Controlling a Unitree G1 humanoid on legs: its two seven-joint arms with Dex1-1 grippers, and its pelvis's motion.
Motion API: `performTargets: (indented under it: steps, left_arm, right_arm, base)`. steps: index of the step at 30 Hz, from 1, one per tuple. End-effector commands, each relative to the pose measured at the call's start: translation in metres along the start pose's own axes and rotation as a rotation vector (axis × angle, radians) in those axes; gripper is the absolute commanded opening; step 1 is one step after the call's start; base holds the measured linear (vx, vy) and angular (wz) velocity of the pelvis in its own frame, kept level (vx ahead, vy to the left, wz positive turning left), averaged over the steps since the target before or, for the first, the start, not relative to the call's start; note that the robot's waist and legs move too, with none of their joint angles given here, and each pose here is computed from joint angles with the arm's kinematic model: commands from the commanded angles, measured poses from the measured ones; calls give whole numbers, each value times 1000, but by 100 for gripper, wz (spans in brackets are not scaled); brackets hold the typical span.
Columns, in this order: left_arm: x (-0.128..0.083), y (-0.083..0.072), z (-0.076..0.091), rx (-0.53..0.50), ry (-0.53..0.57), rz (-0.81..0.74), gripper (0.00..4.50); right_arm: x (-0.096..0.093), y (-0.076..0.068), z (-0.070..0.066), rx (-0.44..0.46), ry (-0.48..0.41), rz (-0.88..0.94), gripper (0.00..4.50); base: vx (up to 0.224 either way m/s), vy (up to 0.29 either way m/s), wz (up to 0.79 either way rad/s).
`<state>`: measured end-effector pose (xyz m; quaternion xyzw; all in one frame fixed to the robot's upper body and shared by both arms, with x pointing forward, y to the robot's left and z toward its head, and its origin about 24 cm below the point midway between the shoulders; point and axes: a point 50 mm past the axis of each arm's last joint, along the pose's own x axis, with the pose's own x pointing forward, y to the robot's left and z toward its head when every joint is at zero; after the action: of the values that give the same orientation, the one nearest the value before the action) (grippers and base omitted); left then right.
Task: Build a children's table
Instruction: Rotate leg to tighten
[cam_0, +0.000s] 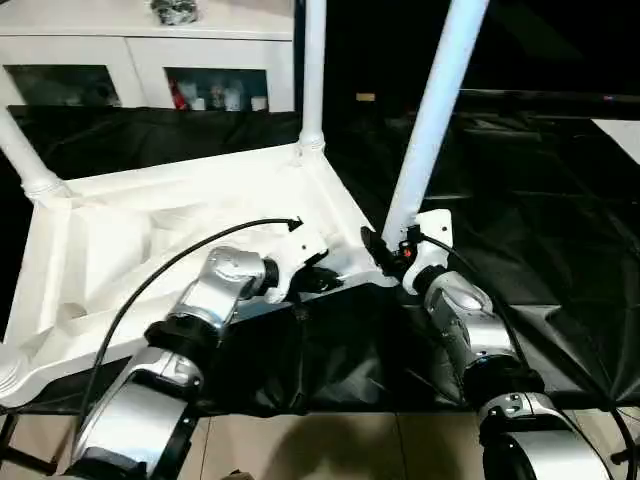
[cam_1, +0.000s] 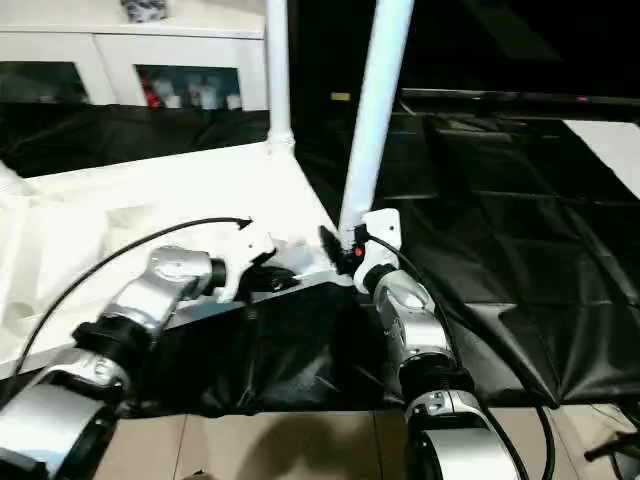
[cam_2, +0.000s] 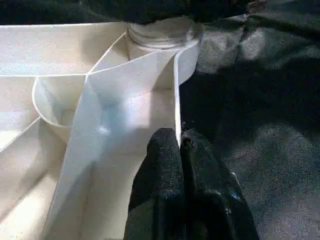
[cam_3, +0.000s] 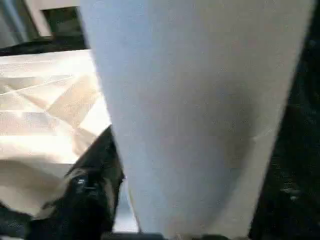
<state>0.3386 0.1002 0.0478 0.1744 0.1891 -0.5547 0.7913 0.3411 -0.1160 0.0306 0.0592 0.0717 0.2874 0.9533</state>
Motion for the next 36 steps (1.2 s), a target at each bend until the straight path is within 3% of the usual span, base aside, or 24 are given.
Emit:
performTargets:
  steps: [1, 10, 15, 16, 18, 21, 30, 34, 36]
  left_arm:
    - [0, -7, 13, 69, -65, -107, 0]
    - [-21, -3, 4, 83, -29, -196, 0]
    - [-27, -3, 2, 86, -16, -235, 0]
    - [-30, -4, 0, 89, -5, -261, 0]
    - [-34, -5, -2, 89, 9, -295, 0]
    - [-36, -6, -4, 89, 19, -311, 0]
    - [-47, -10, -12, 72, 56, -403, 0]
    - [-47, -8, -12, 68, 59, -382, 0]
    - [-43, -3, -10, 58, 55, -303, 0]
  right_arm:
    - [1, 18, -17, -34, 119, 218, 339]
    - [-18, 18, -11, -82, 178, 570, 350]
    - [-23, 20, -10, -61, 203, 684, 311]
    - [-26, 22, -10, -51, 222, 748, 283]
    - [-31, 25, -11, -40, 252, 829, 283]
    - [-33, 27, -12, -39, 267, 872, 249]
    - [-42, 36, -15, -48, 329, 1015, 220]
    - [-42, 37, -15, -48, 323, 1008, 217]
    - [-37, 35, -15, -39, 286, 921, 216]
  base:
    - [0, 0, 0]
    - [0, 0, 0]
    - [0, 0, 0]
    - [0, 0, 0]
    - [0, 0, 0]
    - [0, 0, 0]
    - [0, 0, 0]
    - [0, 0, 0]
    - [0, 0, 0]
